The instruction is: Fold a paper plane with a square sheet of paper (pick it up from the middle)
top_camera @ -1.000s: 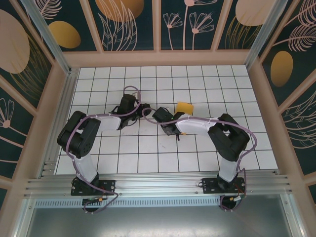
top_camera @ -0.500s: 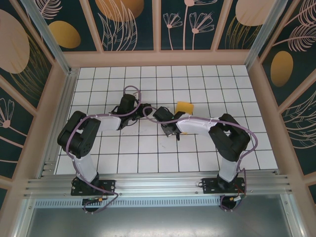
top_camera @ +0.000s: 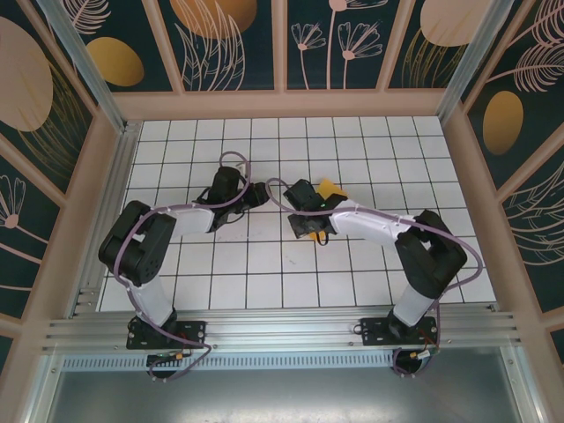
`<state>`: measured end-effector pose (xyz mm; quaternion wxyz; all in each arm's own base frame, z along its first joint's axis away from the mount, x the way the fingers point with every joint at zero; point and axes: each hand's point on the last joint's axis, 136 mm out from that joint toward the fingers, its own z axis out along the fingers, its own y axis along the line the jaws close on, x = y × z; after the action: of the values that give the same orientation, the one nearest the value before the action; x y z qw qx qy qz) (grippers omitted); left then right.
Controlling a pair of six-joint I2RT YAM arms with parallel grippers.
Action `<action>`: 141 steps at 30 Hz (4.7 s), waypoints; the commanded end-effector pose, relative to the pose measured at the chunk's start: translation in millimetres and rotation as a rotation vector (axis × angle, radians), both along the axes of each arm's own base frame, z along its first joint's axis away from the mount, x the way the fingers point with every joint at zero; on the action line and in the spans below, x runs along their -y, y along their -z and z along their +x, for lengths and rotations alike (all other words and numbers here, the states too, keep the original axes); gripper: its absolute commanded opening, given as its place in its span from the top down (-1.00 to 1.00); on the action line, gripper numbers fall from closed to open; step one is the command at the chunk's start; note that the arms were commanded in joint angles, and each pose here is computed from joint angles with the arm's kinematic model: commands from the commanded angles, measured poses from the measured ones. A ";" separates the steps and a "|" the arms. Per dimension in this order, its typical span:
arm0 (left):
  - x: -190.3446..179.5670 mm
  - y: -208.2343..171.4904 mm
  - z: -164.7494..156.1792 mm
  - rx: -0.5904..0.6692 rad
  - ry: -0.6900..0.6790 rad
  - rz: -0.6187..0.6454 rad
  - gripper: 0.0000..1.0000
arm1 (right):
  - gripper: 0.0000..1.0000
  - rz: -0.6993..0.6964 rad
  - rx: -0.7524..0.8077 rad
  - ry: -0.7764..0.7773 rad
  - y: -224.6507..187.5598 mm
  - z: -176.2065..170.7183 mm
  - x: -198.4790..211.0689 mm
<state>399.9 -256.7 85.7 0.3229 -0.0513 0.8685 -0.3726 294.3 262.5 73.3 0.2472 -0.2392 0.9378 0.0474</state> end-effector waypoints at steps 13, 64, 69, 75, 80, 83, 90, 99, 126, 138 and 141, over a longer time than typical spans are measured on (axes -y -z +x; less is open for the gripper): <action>-10.9 -29.9 -6.0 0.043 -0.044 -0.032 0.23 | 1.00 0.265 -0.094 -0.235 -18.1 -49.0 -32.3; 132.0 54.7 -34.4 -0.236 0.445 -0.059 0.47 | 1.00 0.636 -0.342 -0.029 31.5 1.5 42.6; 125.0 72.1 -36.1 -0.275 0.435 0.000 0.50 | 0.99 0.657 -0.350 -0.030 28.4 3.4 40.6; 122.1 79.0 -36.8 -0.285 0.425 0.018 0.53 | 0.75 0.694 -0.367 -0.060 20.9 -4.6 35.3; 122.8 79.0 -35.5 -0.281 0.420 0.023 0.54 | 0.68 0.697 -0.364 -0.070 18.5 -9.0 34.0; 123.1 78.9 -34.7 -0.280 0.419 0.022 0.54 | 0.66 0.690 -0.371 -0.077 19.3 -12.3 31.6; 124.0 65.7 -30.9 -0.237 0.414 0.015 0.54 | 0.96 0.654 -0.327 -0.043 16.7 1.8 34.7; 128.7 24.7 -16.3 -0.125 0.412 -0.003 0.47 | 0.99 0.616 -0.325 -0.014 20.7 13.0 43.3; 112.7 8.9 -55.5 -0.110 0.401 -0.099 0.63 | 1.00 0.563 -0.346 -0.022 37.6 34.7 47.2; 120.0 18.7 -60.3 -0.134 0.400 -0.136 0.48 | 0.99 0.532 -0.344 -0.017 44.1 39.5 50.3; 122.7 24.5 -60.7 -0.145 0.410 -0.134 0.48 | 0.99 0.529 -0.342 -0.022 43.5 40.6 50.0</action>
<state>338.3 -370.9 60.0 0.1758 0.0709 0.8631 -0.4681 326.5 213.9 26.8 0.1311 -0.1550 0.9192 0.3375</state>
